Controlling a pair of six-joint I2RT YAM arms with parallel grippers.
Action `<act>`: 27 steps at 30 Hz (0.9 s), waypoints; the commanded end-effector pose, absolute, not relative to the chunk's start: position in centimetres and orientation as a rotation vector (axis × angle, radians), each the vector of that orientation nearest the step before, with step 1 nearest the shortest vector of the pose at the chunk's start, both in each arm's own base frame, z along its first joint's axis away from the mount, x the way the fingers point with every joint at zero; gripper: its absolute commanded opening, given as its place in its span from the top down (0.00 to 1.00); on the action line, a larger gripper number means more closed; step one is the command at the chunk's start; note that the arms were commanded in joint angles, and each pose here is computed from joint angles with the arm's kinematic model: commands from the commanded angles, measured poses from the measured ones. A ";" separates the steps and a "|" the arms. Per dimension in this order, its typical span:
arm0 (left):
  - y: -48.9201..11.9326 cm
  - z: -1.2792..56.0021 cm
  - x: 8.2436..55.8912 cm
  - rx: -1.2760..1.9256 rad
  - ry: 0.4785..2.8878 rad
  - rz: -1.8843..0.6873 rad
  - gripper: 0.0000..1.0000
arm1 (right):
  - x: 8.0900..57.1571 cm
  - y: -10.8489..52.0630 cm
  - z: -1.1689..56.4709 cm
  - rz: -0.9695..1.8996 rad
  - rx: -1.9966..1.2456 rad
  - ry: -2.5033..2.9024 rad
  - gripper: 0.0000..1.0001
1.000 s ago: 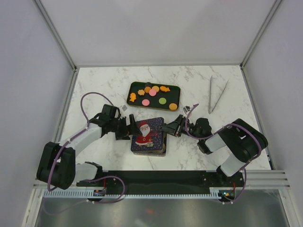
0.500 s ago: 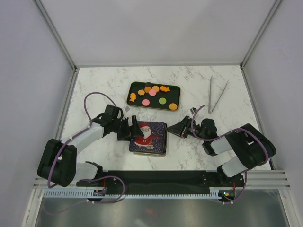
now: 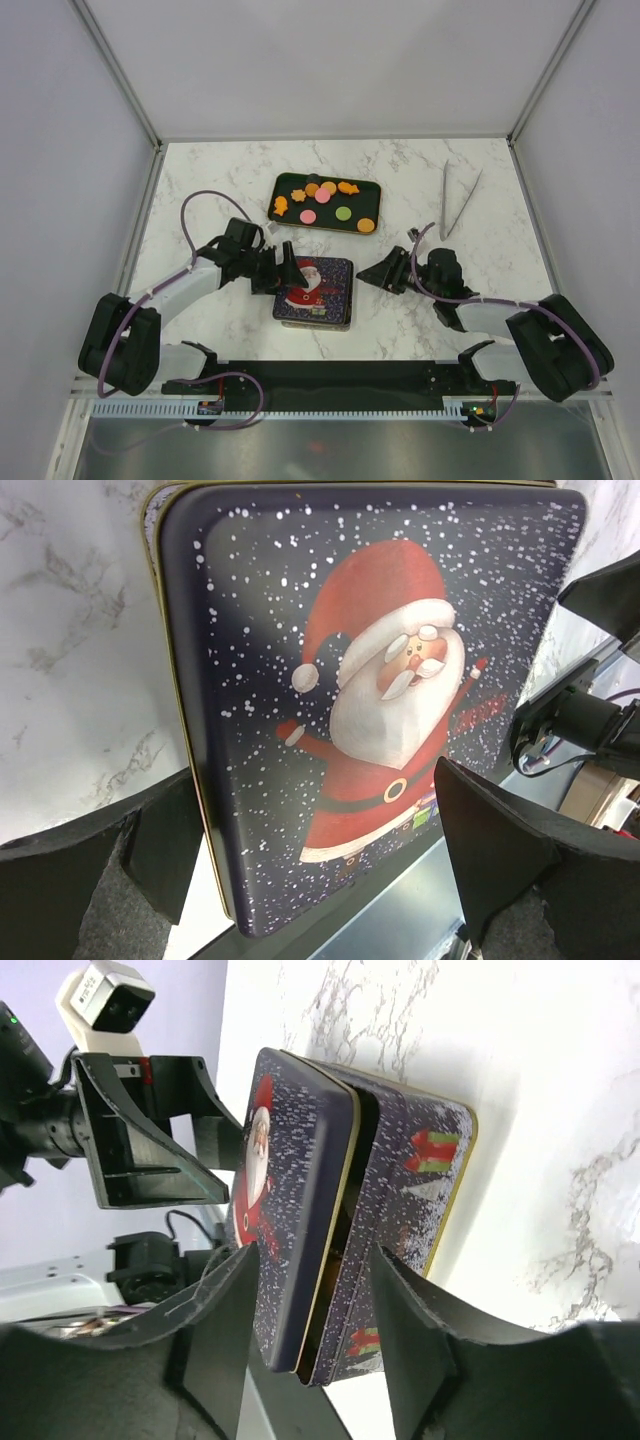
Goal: Pack the cookies
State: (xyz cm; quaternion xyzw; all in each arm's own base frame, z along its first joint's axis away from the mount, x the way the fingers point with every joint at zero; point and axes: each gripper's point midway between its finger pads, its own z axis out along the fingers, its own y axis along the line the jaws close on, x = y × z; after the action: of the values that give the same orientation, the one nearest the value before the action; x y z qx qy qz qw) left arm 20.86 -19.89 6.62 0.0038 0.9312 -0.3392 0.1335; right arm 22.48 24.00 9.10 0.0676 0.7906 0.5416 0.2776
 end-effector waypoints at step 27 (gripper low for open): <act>-22.6 7.6 22.1 0.124 2.710 -0.887 0.00 | 22.6 26.8 7.0 1.108 -0.036 2.310 0.18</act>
State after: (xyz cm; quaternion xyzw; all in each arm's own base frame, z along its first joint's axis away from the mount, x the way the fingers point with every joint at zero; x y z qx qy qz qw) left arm 21.46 -21.71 6.75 0.0351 0.9421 -0.3050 0.1346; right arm 21.55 26.09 6.03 -0.0033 0.8705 0.4156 0.2635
